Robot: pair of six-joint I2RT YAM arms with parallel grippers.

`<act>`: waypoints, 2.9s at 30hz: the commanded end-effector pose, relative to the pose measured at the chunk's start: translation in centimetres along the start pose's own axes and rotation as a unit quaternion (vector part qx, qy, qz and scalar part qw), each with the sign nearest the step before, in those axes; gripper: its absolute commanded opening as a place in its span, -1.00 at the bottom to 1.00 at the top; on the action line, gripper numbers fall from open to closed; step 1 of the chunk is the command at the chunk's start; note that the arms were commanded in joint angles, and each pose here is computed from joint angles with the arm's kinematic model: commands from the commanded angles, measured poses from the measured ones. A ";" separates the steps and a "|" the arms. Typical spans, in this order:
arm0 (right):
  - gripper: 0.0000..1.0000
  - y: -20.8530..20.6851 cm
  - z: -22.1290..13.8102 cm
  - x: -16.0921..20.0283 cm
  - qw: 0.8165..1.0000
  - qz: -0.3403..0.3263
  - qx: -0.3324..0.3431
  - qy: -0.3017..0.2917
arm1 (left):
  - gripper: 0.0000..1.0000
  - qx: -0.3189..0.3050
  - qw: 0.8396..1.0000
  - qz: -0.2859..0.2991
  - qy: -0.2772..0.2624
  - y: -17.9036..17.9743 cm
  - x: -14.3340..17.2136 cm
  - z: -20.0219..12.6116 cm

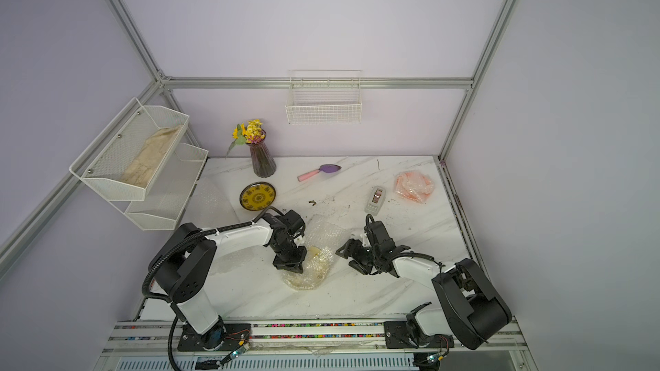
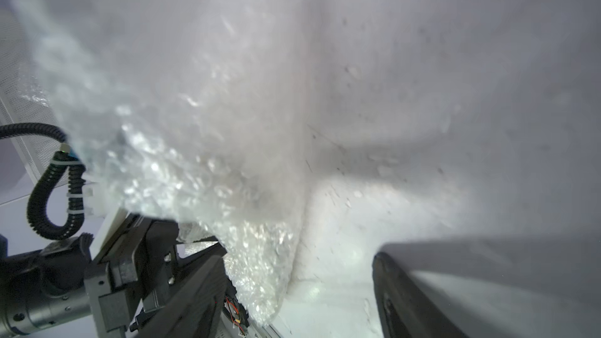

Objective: Wrap dinner plates in bubble wrap
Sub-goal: Wrap the plate in the bubble wrap.

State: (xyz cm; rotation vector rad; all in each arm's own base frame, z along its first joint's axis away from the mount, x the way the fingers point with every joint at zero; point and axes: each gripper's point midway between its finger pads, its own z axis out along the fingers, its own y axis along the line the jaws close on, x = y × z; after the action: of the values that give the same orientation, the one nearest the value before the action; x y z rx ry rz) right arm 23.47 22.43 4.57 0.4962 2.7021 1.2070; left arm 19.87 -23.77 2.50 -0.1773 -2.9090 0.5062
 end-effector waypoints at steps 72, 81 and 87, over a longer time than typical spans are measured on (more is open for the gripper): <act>-0.49 2.2 8.4 12.8 0.990 -0.065 0.046 0.120 | -0.49 0.176 0.977 -0.032 -0.119 -6.9 -2.1 -9.1; -0.57 2.7 8.0 12.8 0.989 -0.076 0.040 0.117 | -0.24 -0.002 0.994 -0.073 -0.076 -0.7 -2.3 -3.3; -0.27 4.9 5.7 12.6 0.989 -0.108 0.013 0.104 | -0.76 -0.067 0.993 -0.086 -0.043 3.0 -0.9 -0.5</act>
State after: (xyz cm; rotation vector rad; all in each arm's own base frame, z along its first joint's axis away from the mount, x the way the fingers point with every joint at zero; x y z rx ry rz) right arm 15.54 35.97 5.46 0.0763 2.7854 1.3355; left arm 21.47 -23.28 2.86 0.0932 -2.9779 0.4841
